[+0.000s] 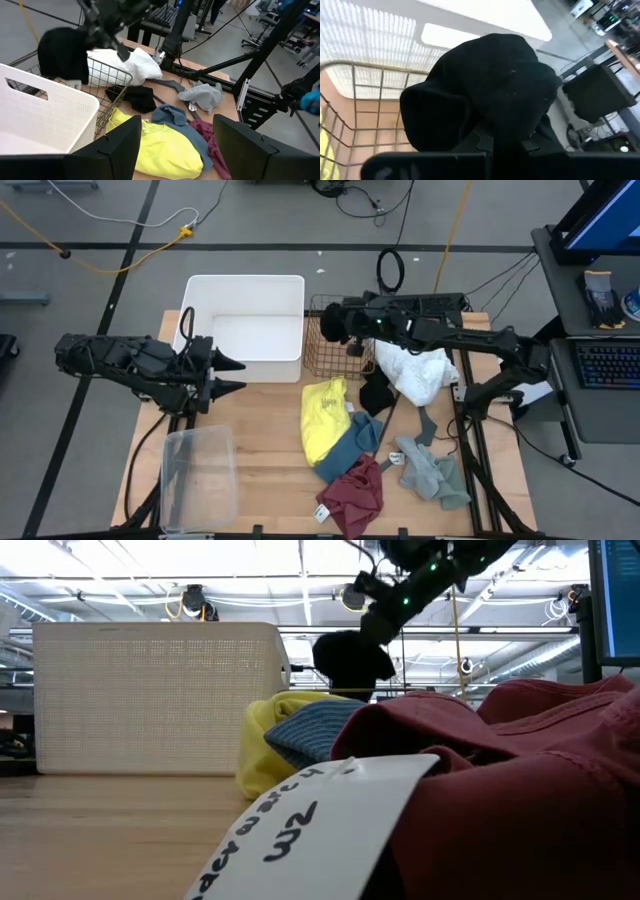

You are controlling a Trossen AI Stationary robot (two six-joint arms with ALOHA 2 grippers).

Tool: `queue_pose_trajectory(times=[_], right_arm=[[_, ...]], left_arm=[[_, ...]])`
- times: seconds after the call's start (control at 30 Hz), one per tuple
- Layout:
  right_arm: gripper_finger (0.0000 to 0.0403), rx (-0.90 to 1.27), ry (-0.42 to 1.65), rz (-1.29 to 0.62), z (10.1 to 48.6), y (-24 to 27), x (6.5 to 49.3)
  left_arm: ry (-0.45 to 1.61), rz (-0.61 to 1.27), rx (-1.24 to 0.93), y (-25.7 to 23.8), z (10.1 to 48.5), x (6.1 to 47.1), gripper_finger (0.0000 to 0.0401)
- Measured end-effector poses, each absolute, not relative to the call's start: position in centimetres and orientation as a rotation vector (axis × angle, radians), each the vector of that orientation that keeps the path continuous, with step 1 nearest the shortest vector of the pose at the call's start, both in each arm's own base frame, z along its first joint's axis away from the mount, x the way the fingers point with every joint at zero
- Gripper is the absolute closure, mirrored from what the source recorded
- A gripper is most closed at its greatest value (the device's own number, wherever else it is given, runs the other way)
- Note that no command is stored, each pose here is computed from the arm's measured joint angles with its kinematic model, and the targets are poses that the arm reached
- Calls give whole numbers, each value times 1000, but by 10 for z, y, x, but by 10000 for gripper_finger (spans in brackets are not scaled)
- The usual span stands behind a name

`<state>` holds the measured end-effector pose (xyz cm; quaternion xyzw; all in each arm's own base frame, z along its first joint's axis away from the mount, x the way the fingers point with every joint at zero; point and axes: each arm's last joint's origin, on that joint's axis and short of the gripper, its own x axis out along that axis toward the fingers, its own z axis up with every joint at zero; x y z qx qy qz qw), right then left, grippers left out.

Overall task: Pick & Place Cloths
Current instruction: Put the black boxers into the wire basket

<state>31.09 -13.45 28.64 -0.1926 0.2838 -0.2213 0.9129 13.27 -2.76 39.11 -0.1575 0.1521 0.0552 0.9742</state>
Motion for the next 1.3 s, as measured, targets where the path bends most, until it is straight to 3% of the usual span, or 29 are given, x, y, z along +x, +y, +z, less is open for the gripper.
queue_pose_trajectory(times=[0.73, 1.1, 1.3], right_arm=[[385, -176, 765, -277, 206, -155, 337], [332, -142, 776, -288, 204, -154, 336], [278, -142, 776, -289, 204, -154, 336]], left_arm=[[308, 111, -318, -28, 391, 133, 151], [309, 111, -314, -28, 391, 133, 151], [314, 112, -310, -28, 390, 133, 151]])
